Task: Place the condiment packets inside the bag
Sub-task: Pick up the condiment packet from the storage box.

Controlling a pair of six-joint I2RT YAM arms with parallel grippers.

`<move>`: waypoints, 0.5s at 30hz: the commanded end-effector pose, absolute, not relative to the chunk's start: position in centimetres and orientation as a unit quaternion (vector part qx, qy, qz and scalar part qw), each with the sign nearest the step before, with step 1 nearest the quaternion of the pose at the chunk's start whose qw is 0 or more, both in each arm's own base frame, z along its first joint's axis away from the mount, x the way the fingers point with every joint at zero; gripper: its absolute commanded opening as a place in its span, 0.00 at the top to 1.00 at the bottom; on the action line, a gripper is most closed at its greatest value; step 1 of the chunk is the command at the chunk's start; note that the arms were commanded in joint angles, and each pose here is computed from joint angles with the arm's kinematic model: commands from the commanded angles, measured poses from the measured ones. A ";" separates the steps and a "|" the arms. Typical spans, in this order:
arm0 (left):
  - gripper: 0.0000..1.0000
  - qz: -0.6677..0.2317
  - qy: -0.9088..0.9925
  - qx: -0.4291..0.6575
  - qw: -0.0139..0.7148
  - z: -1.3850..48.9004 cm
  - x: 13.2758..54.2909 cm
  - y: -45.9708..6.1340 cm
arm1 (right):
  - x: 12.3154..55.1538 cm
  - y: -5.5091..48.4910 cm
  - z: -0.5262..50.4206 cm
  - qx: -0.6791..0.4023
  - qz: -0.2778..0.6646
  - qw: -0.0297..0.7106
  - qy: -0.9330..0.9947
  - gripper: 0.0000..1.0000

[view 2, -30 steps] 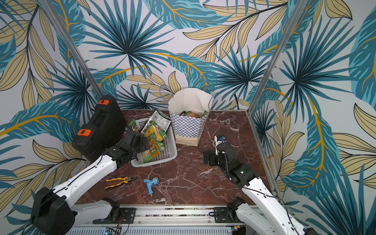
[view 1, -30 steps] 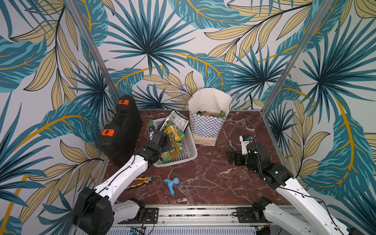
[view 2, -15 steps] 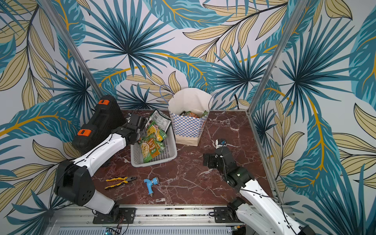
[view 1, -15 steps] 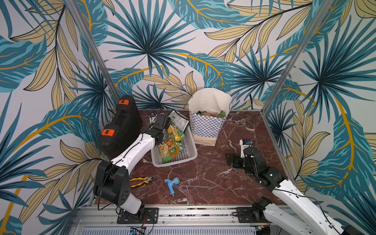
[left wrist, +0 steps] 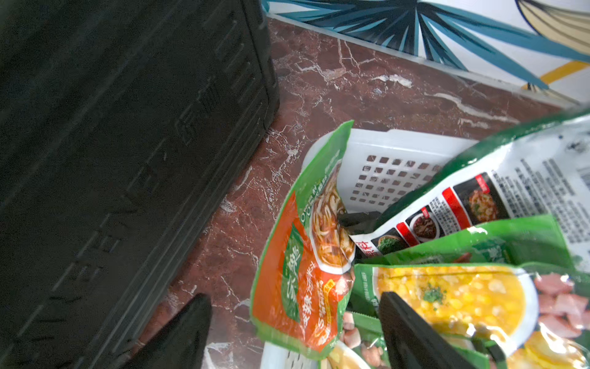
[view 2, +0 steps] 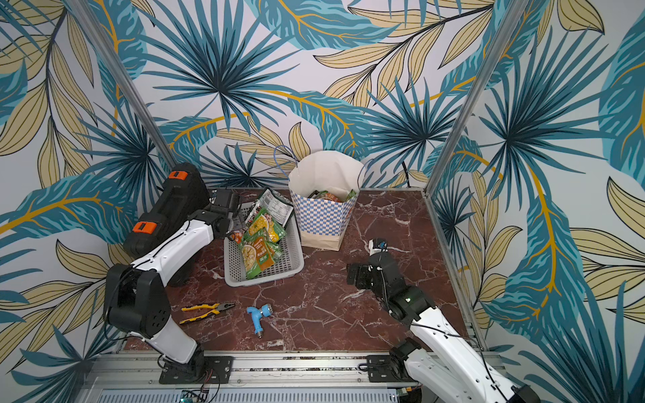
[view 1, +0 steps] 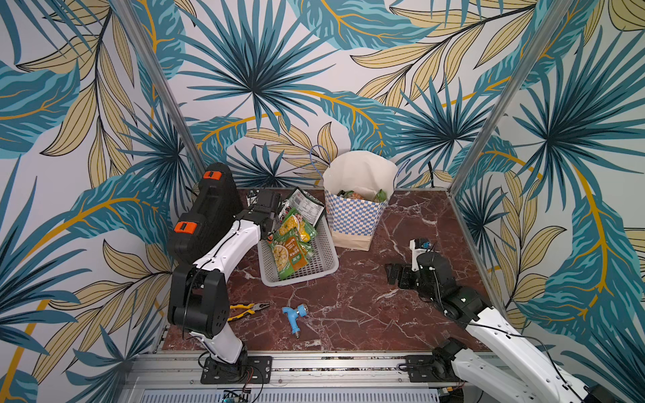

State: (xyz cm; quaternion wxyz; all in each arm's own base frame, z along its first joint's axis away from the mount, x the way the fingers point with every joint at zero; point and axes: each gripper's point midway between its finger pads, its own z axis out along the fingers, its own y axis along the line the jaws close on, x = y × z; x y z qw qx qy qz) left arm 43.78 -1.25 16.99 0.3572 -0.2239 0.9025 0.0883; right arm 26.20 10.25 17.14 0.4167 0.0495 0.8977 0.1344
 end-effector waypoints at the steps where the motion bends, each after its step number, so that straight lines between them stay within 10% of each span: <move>1: 0.34 0.061 0.904 -0.216 0.362 17.6 45.9 -1.6 | 26.2 10.6 16.5 0.051 0.144 0.411 0.898 0.00; 9: 0.95 0.007 0.910 -0.200 0.363 19.2 46.8 -3.3 | 26.1 10.7 16.7 0.053 0.146 0.411 0.899 0.01; 15: 1.00 -0.057 0.900 -0.171 0.396 23.2 45.7 -5.5 | 25.9 10.2 16.3 0.059 0.136 0.405 0.902 0.00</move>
